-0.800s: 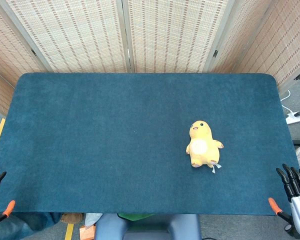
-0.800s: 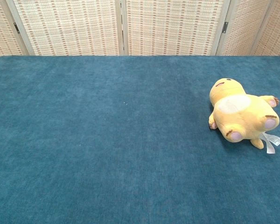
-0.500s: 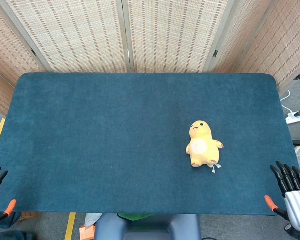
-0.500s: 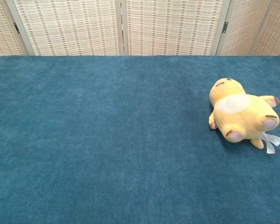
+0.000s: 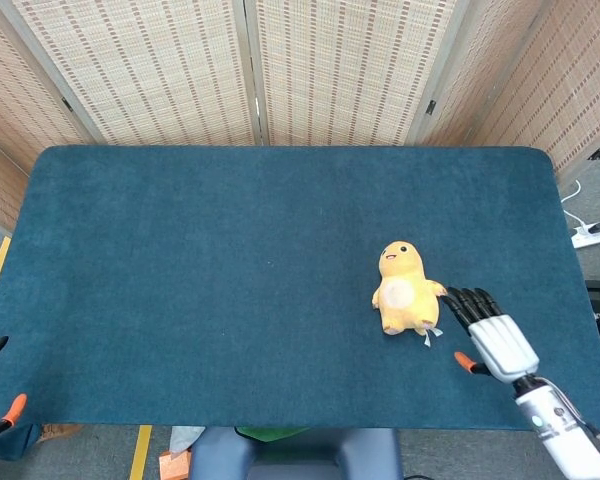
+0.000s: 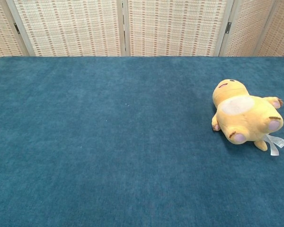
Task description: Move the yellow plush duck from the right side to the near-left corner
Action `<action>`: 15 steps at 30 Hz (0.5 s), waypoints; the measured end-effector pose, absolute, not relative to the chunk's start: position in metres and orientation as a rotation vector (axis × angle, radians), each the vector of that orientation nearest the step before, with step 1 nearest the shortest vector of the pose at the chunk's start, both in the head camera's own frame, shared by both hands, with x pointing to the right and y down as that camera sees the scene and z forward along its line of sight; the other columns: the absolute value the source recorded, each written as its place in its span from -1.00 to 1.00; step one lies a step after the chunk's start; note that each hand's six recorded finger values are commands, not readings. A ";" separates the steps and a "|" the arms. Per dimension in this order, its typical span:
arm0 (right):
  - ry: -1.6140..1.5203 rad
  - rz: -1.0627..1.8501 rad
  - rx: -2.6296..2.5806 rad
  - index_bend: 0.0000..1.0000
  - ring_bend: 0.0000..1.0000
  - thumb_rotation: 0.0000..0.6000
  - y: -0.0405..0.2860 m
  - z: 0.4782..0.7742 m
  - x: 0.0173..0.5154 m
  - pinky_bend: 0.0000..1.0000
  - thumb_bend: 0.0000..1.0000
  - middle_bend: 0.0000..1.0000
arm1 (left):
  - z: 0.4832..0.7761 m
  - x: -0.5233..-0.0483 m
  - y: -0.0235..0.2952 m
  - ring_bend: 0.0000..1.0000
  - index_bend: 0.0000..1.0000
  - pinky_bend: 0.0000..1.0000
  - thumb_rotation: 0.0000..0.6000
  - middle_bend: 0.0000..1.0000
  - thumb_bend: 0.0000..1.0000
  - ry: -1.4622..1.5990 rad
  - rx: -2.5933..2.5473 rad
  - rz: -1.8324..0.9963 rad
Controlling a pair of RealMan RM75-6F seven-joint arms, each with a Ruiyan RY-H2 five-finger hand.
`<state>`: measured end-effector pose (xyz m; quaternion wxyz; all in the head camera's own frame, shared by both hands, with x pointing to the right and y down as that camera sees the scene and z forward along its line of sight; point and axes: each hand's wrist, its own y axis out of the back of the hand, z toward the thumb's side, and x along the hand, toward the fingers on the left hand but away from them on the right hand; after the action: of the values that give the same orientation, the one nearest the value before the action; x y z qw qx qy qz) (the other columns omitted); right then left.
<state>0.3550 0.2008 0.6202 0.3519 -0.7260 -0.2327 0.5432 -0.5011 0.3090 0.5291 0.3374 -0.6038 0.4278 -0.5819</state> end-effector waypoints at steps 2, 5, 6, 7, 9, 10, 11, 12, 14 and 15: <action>-0.540 1.409 -1.901 -1.00 -1.00 1.00 0.190 0.635 0.339 -1.00 -0.52 -1.00 | 0.530 -0.503 0.309 -1.00 -0.96 -0.71 1.00 -1.00 -0.32 1.117 -1.572 -1.524; -0.467 1.408 -1.914 -1.00 -1.00 1.00 0.177 0.652 0.316 -1.00 -0.50 -1.00 | 0.531 -0.506 0.308 -1.00 -0.96 -0.71 1.00 -1.00 -0.31 1.126 -1.568 -1.537; -0.451 1.407 -1.912 -1.00 -1.00 1.00 0.173 0.657 0.311 -1.00 -0.49 -1.00 | 0.531 -0.507 0.308 -1.00 -0.96 -0.70 1.00 -1.00 -0.31 1.127 -1.569 -1.542; -0.436 1.408 -1.910 -1.00 -1.00 1.00 0.171 0.661 0.306 -1.00 -0.47 -1.00 | 0.532 -0.508 0.307 -1.00 -0.96 -0.70 1.00 -1.00 -0.31 1.128 -1.571 -1.545; -0.405 1.415 -1.905 -1.00 -1.00 1.00 0.167 0.672 0.296 -1.00 -0.40 -1.00 | 0.532 -0.509 0.307 -1.00 -0.96 -0.70 1.00 -1.00 -0.31 1.130 -1.575 -1.544; -0.393 1.418 -1.900 -1.00 -1.00 1.00 0.166 0.675 0.294 -0.96 -0.36 -1.00 | 0.531 -0.509 0.307 -1.00 -0.96 -0.71 1.00 -1.00 -0.31 1.131 -1.575 -1.542; -0.380 1.421 -1.889 -1.00 -1.00 1.00 0.166 0.679 0.291 -0.91 -0.34 -1.00 | 0.531 -0.509 0.307 -1.00 -0.96 -0.71 1.00 -1.00 -0.31 1.133 -1.575 -1.541; -0.370 1.421 -1.878 -1.00 -1.00 1.00 0.165 0.682 0.290 -0.76 -0.31 -0.98 | 0.531 -0.510 0.307 -1.00 -0.96 -0.71 1.00 -1.00 -0.31 1.135 -1.575 -1.540; -0.355 1.420 -1.850 -1.00 -0.89 1.00 0.165 0.687 0.286 -0.44 -0.27 -0.83 | 0.531 -0.510 0.307 -1.00 -0.96 -0.70 1.00 -1.00 -0.31 1.135 -1.577 -1.543; -0.353 1.420 -1.838 -0.94 -0.76 1.00 0.165 0.689 0.284 -0.21 -0.22 -0.67 | 0.532 -0.511 0.307 -1.00 -0.96 -0.70 1.00 -1.00 -0.31 1.135 -1.579 -1.546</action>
<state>0.2840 0.1645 0.6890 0.3860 -0.7217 -0.1387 0.5576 -0.5108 0.3070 0.5316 0.3230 -0.6016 0.4324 -0.5889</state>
